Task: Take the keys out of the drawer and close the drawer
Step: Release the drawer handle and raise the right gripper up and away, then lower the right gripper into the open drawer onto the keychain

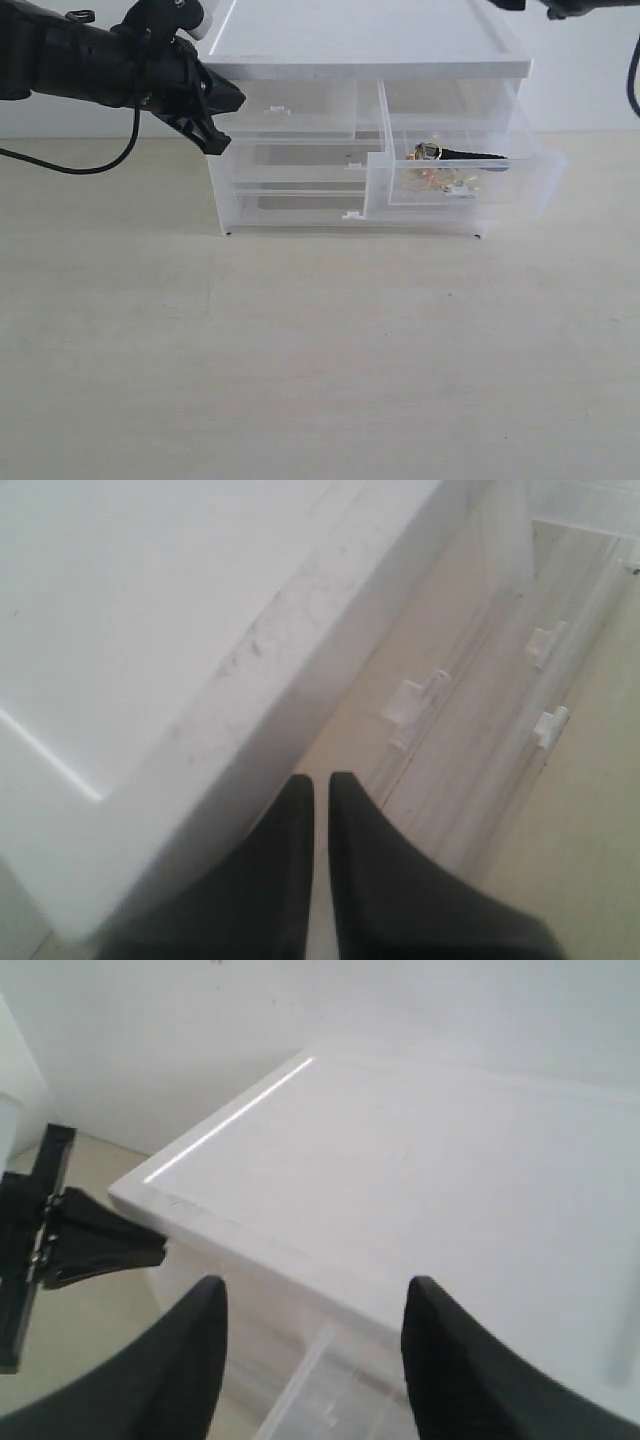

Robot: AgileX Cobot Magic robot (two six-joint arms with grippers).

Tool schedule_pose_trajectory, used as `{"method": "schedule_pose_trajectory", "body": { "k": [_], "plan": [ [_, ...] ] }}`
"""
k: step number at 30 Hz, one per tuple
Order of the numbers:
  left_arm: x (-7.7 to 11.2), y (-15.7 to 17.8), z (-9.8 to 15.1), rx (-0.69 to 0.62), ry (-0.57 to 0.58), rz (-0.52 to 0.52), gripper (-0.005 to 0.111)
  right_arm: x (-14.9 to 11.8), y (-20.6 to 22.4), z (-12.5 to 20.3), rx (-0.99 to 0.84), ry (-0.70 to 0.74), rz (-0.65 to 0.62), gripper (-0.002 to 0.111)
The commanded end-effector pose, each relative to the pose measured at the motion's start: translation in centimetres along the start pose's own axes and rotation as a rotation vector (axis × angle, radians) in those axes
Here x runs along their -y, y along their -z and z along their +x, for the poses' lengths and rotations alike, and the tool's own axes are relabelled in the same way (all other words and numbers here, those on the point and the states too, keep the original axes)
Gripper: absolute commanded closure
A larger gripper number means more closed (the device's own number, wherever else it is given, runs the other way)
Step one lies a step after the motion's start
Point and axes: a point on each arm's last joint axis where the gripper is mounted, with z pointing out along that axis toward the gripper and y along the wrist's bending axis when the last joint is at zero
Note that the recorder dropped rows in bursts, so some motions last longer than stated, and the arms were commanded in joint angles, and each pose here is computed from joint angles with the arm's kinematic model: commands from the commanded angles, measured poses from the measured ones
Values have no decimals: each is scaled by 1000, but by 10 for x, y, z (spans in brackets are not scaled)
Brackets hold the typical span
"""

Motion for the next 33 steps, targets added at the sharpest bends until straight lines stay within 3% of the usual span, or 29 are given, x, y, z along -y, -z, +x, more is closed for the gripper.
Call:
{"method": "schedule_pose_trajectory", "body": {
  "k": [1,4,7,9,12,16,19,33],
  "plan": [
    [-10,4,-5,3,28,-84,103,-2,17,-20,74,266,88,61],
    [-10,4,-5,3,28,-84,103,3,24,-26,94,349,185,61],
    [-10,4,-5,2,20,-84,103,4,28,-29,89,521,251,61],
    [-10,4,-5,2,21,-84,103,0,26,-28,96,452,224,61],
    [-10,4,-5,2,12,-84,103,-8,16,-20,68,527,146,61],
    [-9,4,-5,3,12,-80,103,-7,4,-14,41,536,181,61],
    [-9,4,-6,4,12,-78,103,-8,-1,-11,37,423,155,61],
    [-11,4,-5,-1,13,-90,103,-7,-1,-10,36,429,156,61]
  ]
}}
